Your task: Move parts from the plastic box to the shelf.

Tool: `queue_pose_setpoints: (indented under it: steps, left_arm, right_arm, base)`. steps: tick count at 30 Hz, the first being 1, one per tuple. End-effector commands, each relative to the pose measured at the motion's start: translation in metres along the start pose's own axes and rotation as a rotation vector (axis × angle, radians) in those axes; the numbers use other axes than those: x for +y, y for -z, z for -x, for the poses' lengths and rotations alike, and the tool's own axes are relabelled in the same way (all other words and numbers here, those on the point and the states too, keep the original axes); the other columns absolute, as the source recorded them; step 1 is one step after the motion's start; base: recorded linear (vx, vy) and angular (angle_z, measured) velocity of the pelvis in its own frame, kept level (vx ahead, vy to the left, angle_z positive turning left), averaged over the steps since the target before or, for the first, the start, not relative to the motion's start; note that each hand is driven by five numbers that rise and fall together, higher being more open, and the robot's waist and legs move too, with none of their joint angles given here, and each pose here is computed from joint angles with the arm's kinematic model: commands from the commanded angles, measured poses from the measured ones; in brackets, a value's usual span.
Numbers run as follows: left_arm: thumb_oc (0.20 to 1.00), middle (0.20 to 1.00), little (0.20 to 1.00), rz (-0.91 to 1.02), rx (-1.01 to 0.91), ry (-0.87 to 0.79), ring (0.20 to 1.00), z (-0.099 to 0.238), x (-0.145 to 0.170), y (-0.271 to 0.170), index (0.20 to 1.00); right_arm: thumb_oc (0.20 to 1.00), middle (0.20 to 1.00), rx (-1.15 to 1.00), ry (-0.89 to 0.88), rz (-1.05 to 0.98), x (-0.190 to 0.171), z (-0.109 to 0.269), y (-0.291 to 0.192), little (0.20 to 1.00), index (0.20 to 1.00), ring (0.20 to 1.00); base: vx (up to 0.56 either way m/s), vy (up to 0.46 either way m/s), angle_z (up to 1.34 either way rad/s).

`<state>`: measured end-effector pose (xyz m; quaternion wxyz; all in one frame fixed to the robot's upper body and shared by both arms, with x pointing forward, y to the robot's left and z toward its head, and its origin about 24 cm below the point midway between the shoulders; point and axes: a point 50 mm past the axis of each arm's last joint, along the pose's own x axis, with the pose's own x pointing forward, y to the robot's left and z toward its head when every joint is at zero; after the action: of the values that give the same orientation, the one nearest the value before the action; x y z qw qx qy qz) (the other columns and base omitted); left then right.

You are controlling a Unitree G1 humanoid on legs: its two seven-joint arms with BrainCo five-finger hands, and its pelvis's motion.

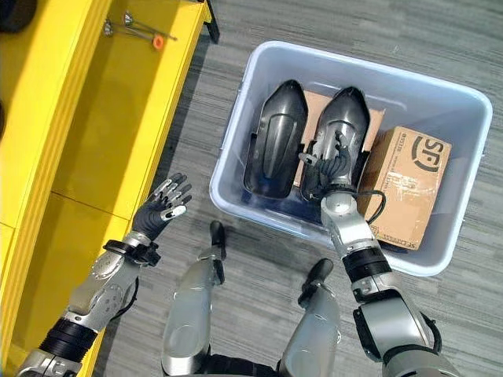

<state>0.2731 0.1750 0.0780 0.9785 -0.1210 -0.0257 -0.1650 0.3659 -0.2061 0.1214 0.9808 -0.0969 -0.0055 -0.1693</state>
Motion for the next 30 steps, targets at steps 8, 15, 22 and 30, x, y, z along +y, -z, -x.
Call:
queue_pose_setpoints:
  steps: [8,15,22,30]
  left_arm:
    - [1.000,1.000,1.000,0.013,-0.033,0.065,1.000,0.002,-0.017,-0.007,1.000]
    - [1.000,1.000,1.000,0.031,0.032,0.080,1.000,0.003,-0.025,0.003,1.000]
    - [1.000,1.000,1.000,0.050,0.023,0.093,1.000,0.002,-0.028,0.005,1.000]
    - [1.000,1.000,1.000,0.080,0.029,0.107,1.000,0.001,-0.045,0.014,1.000]
  right_arm:
    - [1.000,1.000,0.106,-0.284,-0.308,0.043,0.009,-0.010,1.000,1.000,1.000]
    - [1.000,1.000,-0.076,-0.383,-0.132,0.067,0.015,-0.051,1.000,1.000,1.000]
    - [1.000,1.000,-0.271,-0.103,0.038,0.047,0.005,-0.080,1.000,1.000,1.000]
    - [1.000,1.000,-0.798,0.255,-0.063,0.016,0.036,-0.145,1.000,1.000,1.000]
  base:
    - [0.01,-0.002,0.04]
    - [0.00,0.003,-0.02]
    - [-0.01,0.007,0.00]
    - [-0.03,0.044,-0.06]
